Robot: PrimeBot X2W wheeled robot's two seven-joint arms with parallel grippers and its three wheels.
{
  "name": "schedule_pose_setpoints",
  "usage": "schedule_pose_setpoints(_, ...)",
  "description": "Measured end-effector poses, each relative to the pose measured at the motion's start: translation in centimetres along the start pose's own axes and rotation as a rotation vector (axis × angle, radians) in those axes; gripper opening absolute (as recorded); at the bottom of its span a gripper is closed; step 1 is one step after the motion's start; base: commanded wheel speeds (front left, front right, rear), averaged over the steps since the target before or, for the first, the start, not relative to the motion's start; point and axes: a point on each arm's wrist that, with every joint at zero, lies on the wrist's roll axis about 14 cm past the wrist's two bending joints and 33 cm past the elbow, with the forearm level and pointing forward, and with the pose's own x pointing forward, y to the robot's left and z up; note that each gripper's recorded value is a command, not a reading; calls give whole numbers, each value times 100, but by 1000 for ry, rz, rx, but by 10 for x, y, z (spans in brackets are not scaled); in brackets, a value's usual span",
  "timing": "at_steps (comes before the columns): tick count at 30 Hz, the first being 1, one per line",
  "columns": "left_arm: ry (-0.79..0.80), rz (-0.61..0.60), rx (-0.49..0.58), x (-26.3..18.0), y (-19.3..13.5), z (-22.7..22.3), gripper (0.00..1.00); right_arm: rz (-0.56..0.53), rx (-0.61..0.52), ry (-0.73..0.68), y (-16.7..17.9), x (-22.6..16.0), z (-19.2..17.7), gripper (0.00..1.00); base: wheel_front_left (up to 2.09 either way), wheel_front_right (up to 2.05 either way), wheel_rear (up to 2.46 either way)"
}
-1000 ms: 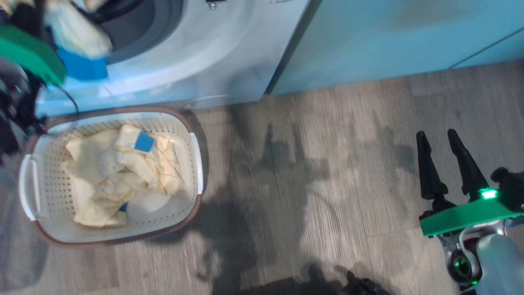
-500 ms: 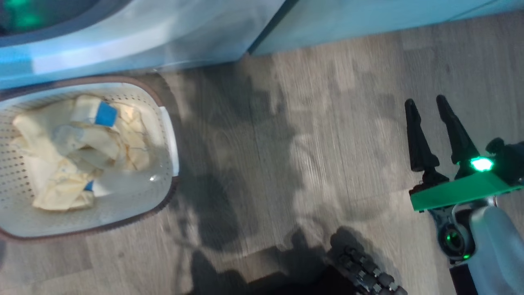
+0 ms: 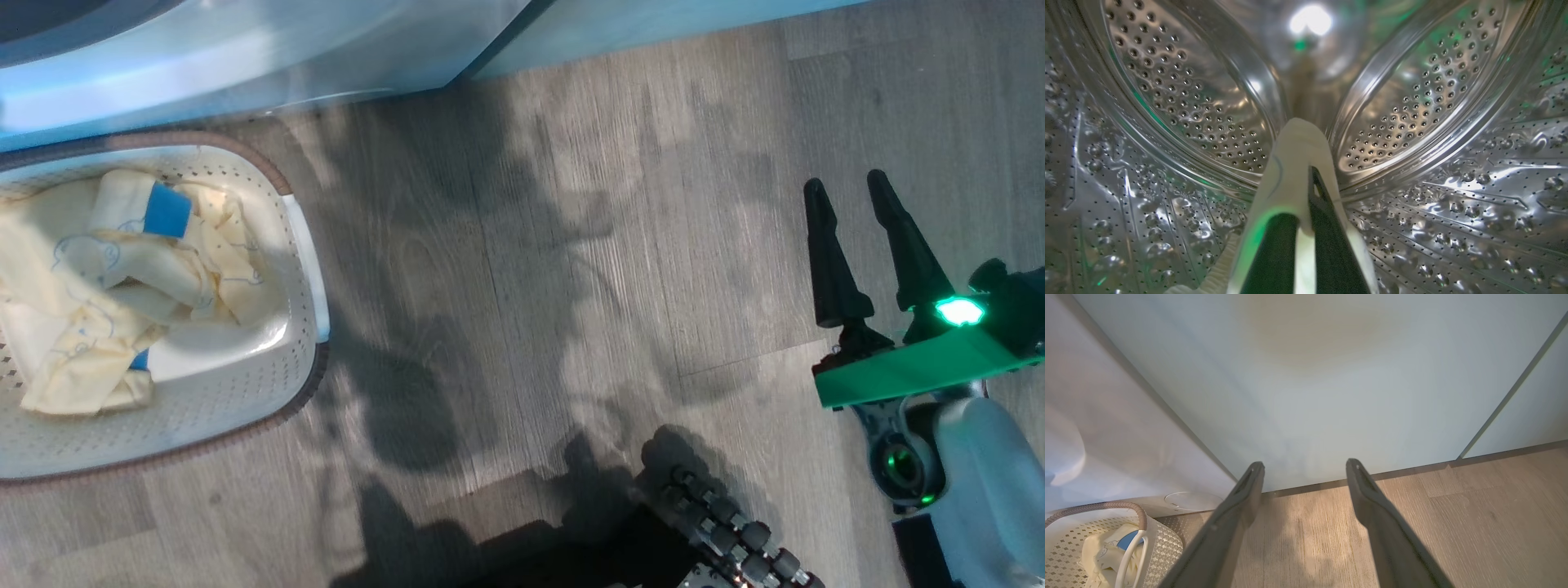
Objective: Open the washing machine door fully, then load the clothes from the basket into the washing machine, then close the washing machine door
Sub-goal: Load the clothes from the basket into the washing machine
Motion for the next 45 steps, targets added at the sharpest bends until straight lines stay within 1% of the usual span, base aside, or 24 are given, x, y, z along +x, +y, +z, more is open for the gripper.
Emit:
schedule_pose_setpoints(3,29,13,-6,-3,3,-9,0,2,1,1,1,0,0,100,0,0,0)
schedule_pose_setpoints(4,48,20,-6,-5,4,-15,4,3,2,0,1,0,0,100,0,0,0)
schedule_pose_setpoints(5,69,28,-12,-7,6,-21,26,4,2,-1,1,1,0,100,0,0,0)
schedule_pose_setpoints(7,134,43,-34,-12,7,-36,60,8,4,-4,3,1,1,100,0,0,0)
schedule_pose_setpoints(8,157,39,-37,-14,5,-40,87,10,5,-7,3,1,2,100,0,0,0)
schedule_pose_setpoints(9,184,35,-40,-16,4,-44,100,12,6,-9,4,2,3,100,0,0,0)
schedule_pose_setpoints(16,305,2,-42,-31,-8,-51,100,31,17,-41,11,0,14,100,0,0,0)
schedule_pose_setpoints(22,350,-22,-26,-56,-17,-46,100,39,32,-75,14,-13,28,100,0,0,0)
schedule_pose_setpoints(26,309,-46,-23,-81,-29,-30,100,29,49,-100,11,-31,37,100,0,0,0)
schedule_pose_setpoints(33,306,-92,-28,-139,-43,-22,100,21,68,-142,7,-60,49,100,0,0,0)
schedule_pose_setpoints(36,299,-99,-35,-164,-43,-14,100,26,71,-164,6,-69,55,100,0,0,0)
schedule_pose_setpoints(41,233,-85,-68,-199,-37,14,100,44,65,-218,6,-81,72,100,0,0,0)
schedule_pose_setpoints(45,223,-61,-90,-235,-31,19,100,70,63,-246,13,-87,79,100,0,0,0)
